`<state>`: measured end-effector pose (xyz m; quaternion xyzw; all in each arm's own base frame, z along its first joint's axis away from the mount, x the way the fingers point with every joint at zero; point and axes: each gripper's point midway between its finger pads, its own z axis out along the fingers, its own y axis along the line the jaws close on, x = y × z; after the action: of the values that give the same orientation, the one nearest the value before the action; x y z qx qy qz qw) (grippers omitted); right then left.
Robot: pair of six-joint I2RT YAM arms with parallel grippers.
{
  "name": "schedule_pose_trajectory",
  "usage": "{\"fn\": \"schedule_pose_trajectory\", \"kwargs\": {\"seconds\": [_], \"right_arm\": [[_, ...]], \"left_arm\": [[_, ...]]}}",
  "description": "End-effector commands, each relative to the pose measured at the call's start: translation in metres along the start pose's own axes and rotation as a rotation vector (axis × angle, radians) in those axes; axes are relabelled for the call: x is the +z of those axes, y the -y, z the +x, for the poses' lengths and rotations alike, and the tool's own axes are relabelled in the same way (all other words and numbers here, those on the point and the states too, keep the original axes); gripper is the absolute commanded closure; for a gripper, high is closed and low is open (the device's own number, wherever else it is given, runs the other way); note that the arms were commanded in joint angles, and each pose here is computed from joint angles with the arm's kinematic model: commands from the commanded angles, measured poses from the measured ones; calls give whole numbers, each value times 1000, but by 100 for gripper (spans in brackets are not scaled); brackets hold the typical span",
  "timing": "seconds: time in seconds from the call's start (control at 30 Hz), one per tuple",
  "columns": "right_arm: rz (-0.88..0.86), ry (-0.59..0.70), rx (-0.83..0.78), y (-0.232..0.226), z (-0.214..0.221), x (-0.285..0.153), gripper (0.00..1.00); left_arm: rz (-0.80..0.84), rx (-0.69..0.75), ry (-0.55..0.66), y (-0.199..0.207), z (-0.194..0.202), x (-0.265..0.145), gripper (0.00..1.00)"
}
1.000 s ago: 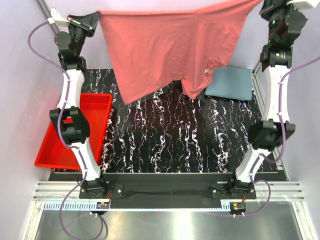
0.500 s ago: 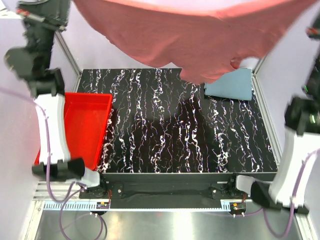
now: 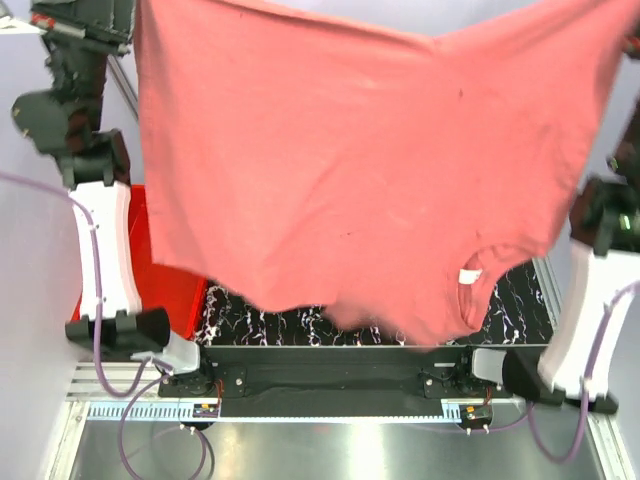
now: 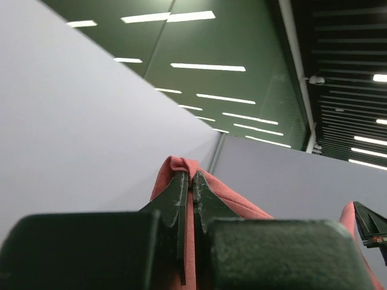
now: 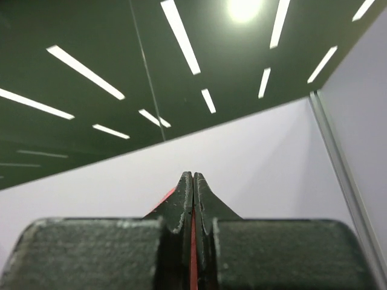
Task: Fold and stack the t-shirts
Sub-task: Flatten the tshirt out
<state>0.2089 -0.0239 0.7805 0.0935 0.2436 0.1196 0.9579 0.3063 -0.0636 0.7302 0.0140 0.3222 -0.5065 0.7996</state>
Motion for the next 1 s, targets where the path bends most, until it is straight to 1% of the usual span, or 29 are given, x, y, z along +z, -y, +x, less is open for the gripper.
{"fn": "schedule_pose_trajectory", "kwargs": {"seconds": [0.0,0.03,0.07,0.1,0.13,0.17,0.2,0.23,0.27,0.3,0.33,0.37,0.4,0.47,0.53,0.57,0.6,0.63,0.67,0.7,0.73,0.77,0.8,0.83,0.87,0.9,0.93,0.97], "right_arm": [[55,-104,-6,39,84,25,100],[53,-110,3,41,93,29,100],[40,-93,21,39,91,35,100],[48,-126,29,49,120,41,100],[49,-129,39,53,129,46,100],[34,-104,60,48,123,53,100],[42,-131,66,59,149,58,100],[43,-134,75,62,157,61,100],[28,-101,88,55,144,69,100],[42,-129,93,67,171,73,100],[42,-126,96,68,175,76,100],[26,-87,102,60,156,82,100],[43,-101,104,70,176,84,100],[38,-66,106,66,163,87,100],[49,-36,104,66,151,88,100],[49,-35,92,67,152,88,100],[42,-18,89,62,139,87,100],[44,-22,88,61,138,86,100],[51,-51,79,64,145,84,100],[41,-61,77,59,140,82,100],[43,-77,75,59,142,80,100],[63,-125,75,67,161,75,100],[57,-124,78,61,150,72,100],[68,-143,77,62,152,67,100],[111,-220,80,76,180,55,100],[127,-212,84,70,160,47,100],[185,-313,92,89,199,25,100],[192,-307,97,80,176,13,100]], "left_arm": [[-53,28,58,-36,-7,13,100],[-57,29,60,-42,-6,15,100],[-79,22,57,-62,0,18,100],[-87,13,58,-72,3,21,100],[-66,22,73,-68,-3,26,100],[-91,7,66,-92,6,28,100],[-96,-6,70,-100,8,31,100],[-72,3,87,-93,1,37,100],[-75,-1,90,-99,3,39,100],[-98,-13,95,-121,10,42,100],[-67,-3,113,-110,3,48,100],[-65,-4,123,-111,2,52,100],[-99,-16,130,-134,10,53,100],[-103,-31,156,-141,10,55,100],[-109,-38,182,-141,6,56,100],[-109,-33,186,-137,4,56,100],[-116,-33,178,-140,7,55,100],[-114,-31,173,-138,8,54,100],[-108,-31,170,-132,6,54,100],[-117,-46,147,-140,14,51,100],[-115,-52,136,-139,17,49,100],[-106,-54,124,-132,18,48,100],[-120,-67,86,-140,29,44,100],[-130,-75,63,-143,35,41,100],[-117,-73,51,-129,33,38,100],[-99,-72,19,-123,40,33,100],[-189,-116,-42,-158,70,11,100],[-181,-115,-49,-136,65,3,100]]}}
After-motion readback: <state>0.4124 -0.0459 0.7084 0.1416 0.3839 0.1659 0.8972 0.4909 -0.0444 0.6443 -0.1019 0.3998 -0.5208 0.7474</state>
